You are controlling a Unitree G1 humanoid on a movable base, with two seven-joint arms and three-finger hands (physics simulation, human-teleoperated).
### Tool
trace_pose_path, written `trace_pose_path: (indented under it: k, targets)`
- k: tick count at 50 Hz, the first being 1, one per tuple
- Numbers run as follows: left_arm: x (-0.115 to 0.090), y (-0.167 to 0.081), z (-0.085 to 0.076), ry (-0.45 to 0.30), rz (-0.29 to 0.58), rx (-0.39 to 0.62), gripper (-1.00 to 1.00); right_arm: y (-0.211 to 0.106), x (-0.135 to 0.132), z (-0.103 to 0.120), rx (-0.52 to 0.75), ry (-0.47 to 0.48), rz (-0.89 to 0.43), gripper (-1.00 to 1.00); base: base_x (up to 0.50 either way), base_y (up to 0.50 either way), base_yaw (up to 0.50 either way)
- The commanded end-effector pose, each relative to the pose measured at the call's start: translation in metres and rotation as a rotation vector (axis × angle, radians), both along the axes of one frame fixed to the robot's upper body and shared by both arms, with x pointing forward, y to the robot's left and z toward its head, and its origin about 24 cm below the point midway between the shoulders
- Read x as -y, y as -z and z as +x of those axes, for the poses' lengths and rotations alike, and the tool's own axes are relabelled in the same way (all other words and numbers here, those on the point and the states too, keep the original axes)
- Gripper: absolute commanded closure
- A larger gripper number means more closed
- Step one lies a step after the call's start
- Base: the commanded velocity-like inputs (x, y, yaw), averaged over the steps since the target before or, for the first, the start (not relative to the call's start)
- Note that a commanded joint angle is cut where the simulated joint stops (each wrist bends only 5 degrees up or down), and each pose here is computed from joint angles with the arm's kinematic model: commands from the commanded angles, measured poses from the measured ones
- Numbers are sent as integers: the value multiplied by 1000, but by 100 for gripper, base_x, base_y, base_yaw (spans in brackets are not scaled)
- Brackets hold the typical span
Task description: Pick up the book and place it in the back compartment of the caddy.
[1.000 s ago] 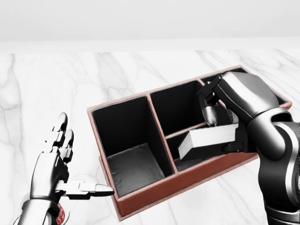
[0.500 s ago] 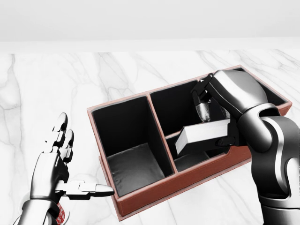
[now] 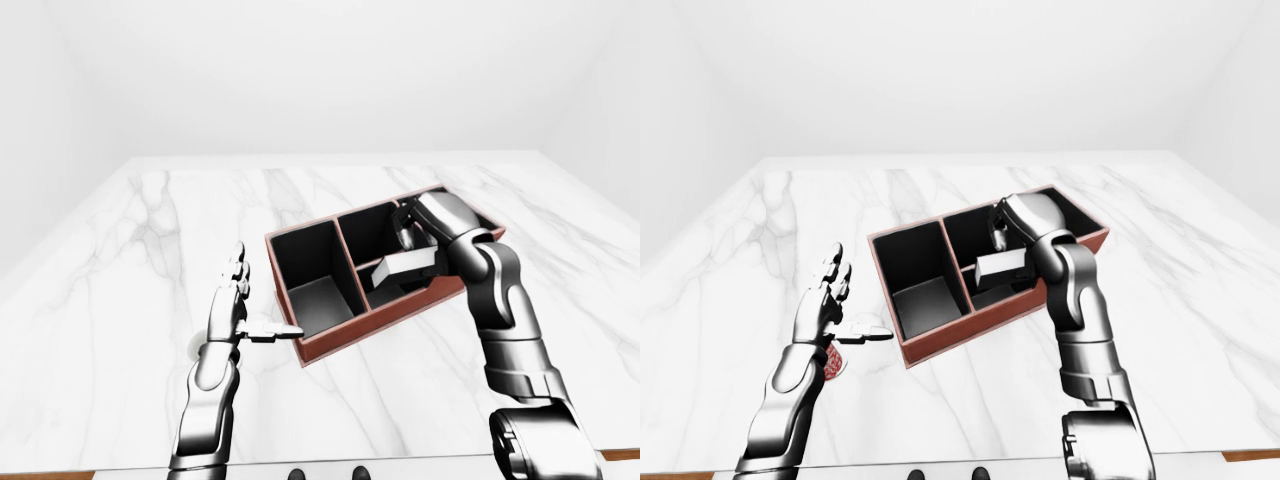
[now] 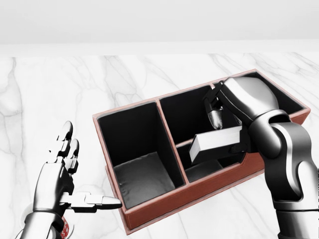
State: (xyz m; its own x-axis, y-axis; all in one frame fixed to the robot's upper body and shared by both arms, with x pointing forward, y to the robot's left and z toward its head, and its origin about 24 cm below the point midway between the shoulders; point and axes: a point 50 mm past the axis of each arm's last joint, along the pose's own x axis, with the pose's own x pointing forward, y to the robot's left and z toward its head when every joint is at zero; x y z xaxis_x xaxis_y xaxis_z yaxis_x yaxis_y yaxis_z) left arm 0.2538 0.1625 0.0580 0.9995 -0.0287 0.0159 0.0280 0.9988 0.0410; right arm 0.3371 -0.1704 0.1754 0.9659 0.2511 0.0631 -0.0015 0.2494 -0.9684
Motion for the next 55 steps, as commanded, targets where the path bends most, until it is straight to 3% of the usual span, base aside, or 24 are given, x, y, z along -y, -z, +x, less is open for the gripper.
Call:
trace_pose_path:
  k: [1, 55]
  targets:
    - [0, 0, 0, 0, 1, -1, -100, 0, 1, 3, 31, 18, -3, 100, 0, 0, 0]
    - [0, 2, 0, -3, 5, -7, -100, 25, 1, 25, 1, 72, 23, 100, 0, 0, 0]
